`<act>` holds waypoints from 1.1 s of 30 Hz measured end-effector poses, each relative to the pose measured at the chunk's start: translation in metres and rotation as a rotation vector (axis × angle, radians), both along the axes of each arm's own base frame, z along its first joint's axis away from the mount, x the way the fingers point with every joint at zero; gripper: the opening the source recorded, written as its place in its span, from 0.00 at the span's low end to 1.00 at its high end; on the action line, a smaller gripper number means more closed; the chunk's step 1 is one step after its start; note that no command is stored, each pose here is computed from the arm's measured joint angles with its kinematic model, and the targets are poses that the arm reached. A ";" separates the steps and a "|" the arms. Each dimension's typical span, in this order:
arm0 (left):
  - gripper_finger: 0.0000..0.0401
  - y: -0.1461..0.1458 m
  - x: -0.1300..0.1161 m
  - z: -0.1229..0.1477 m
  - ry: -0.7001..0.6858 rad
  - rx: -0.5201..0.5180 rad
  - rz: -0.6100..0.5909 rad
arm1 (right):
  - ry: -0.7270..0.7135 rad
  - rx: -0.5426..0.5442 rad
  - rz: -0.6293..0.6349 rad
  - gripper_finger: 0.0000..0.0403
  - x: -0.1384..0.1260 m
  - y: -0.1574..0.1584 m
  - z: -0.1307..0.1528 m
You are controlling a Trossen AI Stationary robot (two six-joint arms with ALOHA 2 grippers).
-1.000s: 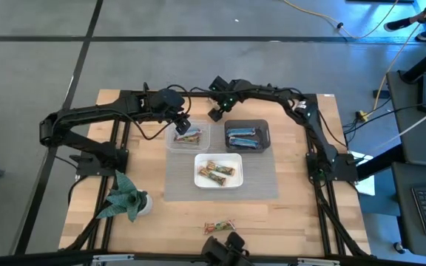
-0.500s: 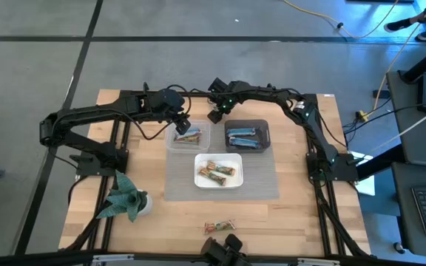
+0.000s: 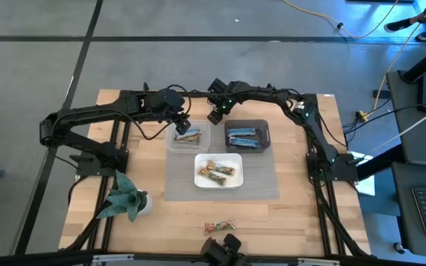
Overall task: Pick and place Granola Bars by type
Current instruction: Put the yellow granola bar into the white bin
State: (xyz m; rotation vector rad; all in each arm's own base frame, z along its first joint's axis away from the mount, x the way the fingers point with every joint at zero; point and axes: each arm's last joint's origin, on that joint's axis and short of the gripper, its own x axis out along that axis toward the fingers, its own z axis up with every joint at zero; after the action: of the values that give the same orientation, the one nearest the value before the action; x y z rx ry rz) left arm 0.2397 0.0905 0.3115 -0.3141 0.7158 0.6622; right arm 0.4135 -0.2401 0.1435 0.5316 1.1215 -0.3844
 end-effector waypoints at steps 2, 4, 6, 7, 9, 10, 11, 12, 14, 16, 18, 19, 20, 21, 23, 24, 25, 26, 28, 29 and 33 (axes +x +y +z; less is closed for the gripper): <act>0.43 0.000 0.000 0.000 0.000 0.000 0.000 | -0.001 -0.001 0.001 0.54 0.000 0.000 0.000; 0.43 0.000 0.000 0.000 0.000 0.000 0.000 | -0.001 -0.001 0.003 0.52 0.000 0.000 0.000; 0.43 0.000 0.000 0.000 0.000 0.000 0.000 | -0.002 -0.005 0.011 0.51 0.000 0.000 0.000; 0.43 0.000 0.000 0.000 0.000 0.000 0.000 | -0.003 -0.010 0.021 0.50 0.001 0.000 0.000; 0.43 0.000 0.000 0.000 0.000 0.000 0.000 | -0.005 -0.016 0.031 0.49 0.001 0.001 0.000; 0.43 0.000 0.000 0.000 0.000 0.000 0.000 | -0.006 -0.019 0.038 0.49 0.001 0.001 0.000; 0.43 0.000 0.000 0.000 0.000 0.000 0.000 | -0.005 -0.023 0.048 0.49 0.001 0.001 0.000; 0.43 0.000 0.000 0.000 0.000 0.000 0.000 | -0.004 -0.028 0.060 0.48 0.001 0.001 0.000; 0.43 0.000 0.000 0.000 0.000 0.000 0.000 | -0.003 -0.043 0.093 0.47 0.001 0.001 0.000; 0.43 0.000 0.000 0.000 0.000 0.000 0.000 | -0.002 -0.062 0.137 0.46 0.001 0.001 0.000; 0.43 0.000 0.000 0.000 0.000 0.000 0.000 | 0.007 -0.089 0.203 0.45 0.001 0.001 0.000; 0.43 0.000 0.000 0.000 0.000 0.000 0.000 | 0.015 -0.101 0.230 0.44 0.000 0.001 0.000; 0.43 0.000 0.000 0.000 0.000 0.000 0.000 | 0.022 -0.113 0.254 0.44 0.000 0.001 0.000; 0.43 0.000 0.000 0.000 0.000 0.000 0.000 | 0.029 -0.122 0.277 0.43 -0.001 0.002 -0.001; 0.43 0.000 0.000 0.000 0.000 0.000 0.000 | 0.037 -0.133 0.311 0.42 -0.001 0.002 -0.001; 0.43 0.000 0.000 0.000 0.000 0.000 0.000 | 0.039 -0.133 0.315 0.41 -0.001 0.002 -0.001; 0.43 0.000 0.000 0.000 0.000 0.000 0.000 | 0.040 -0.133 0.316 0.41 -0.001 0.002 -0.001; 0.43 0.000 0.000 0.000 0.000 0.000 0.000 | 0.040 -0.133 0.314 0.41 -0.001 0.002 -0.001; 0.43 0.000 0.000 0.000 0.000 0.000 0.000 | 0.038 -0.126 0.299 0.40 -0.001 0.002 -0.001; 0.43 0.000 0.000 0.000 0.000 0.000 0.000 | 0.038 -0.114 0.269 0.40 -0.001 0.002 -0.001; 0.43 0.000 0.000 0.000 0.000 0.000 0.000 | 0.030 -0.042 0.131 0.40 -0.002 0.003 -0.001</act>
State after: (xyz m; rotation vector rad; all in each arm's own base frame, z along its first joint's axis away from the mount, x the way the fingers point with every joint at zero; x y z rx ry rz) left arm 0.2397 0.0905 0.3115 -0.3142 0.7162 0.6621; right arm 0.4119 -0.2375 0.1425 0.4142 1.1683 -0.3018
